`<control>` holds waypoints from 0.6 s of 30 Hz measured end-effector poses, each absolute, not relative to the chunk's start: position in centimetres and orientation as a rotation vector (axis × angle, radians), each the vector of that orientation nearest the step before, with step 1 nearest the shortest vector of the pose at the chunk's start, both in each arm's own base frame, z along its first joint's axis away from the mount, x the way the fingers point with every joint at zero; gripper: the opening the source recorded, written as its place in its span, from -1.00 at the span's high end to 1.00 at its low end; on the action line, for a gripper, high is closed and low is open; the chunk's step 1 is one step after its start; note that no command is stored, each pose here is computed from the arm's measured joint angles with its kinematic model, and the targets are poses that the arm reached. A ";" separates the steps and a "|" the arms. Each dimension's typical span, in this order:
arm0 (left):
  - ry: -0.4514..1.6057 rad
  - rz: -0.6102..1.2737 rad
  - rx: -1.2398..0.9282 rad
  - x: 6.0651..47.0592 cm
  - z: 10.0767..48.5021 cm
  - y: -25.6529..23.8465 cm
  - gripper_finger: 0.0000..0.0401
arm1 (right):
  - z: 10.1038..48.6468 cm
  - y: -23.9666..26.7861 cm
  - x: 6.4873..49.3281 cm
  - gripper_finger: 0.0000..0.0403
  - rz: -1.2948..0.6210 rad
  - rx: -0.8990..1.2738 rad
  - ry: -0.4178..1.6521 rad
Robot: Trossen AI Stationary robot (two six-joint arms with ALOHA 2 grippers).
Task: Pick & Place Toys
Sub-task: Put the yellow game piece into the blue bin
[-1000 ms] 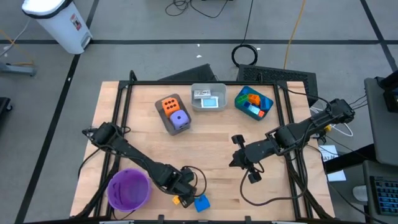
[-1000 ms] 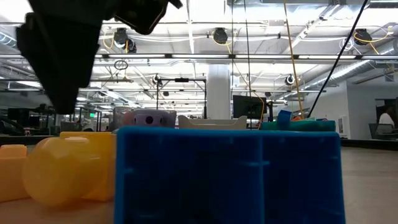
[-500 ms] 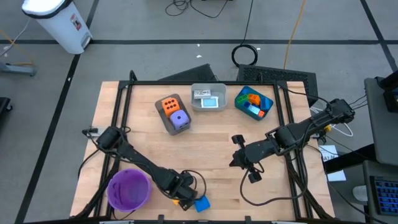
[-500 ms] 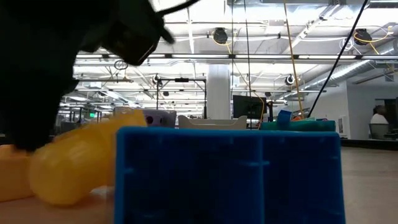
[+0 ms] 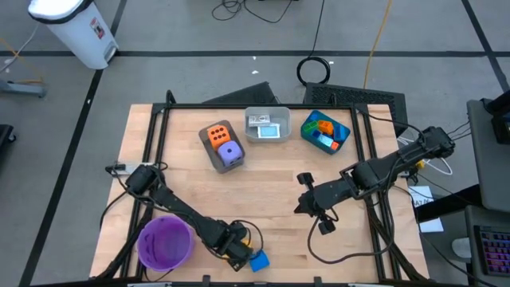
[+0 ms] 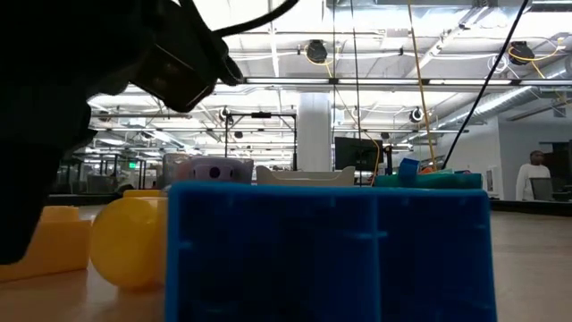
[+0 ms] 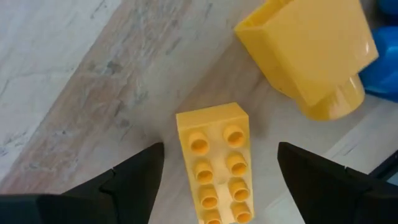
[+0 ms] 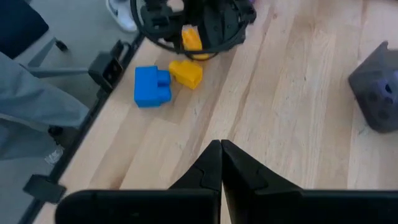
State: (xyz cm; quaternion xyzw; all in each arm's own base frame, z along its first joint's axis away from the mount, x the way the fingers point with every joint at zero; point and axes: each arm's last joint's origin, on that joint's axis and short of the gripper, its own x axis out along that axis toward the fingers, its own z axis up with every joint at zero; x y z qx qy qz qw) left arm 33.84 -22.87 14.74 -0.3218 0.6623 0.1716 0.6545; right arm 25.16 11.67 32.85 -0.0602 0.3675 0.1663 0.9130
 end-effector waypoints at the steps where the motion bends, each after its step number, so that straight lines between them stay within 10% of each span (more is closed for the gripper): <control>1: 1.510 0.398 -0.738 33.9 14.6 -22.9 -0.61 | 32.6 11.7 25.1 1.00 0.341 -0.126 0.766; 13: 1.506 0.468 -0.785 34.3 14.3 -21.9 0.22 | 30.6 11.7 25.3 1.00 0.326 -0.085 0.775; 18: 1.468 0.453 -0.798 34.9 15.3 -20.7 0.27 | 31.3 11.4 25.7 1.00 0.316 -0.051 0.699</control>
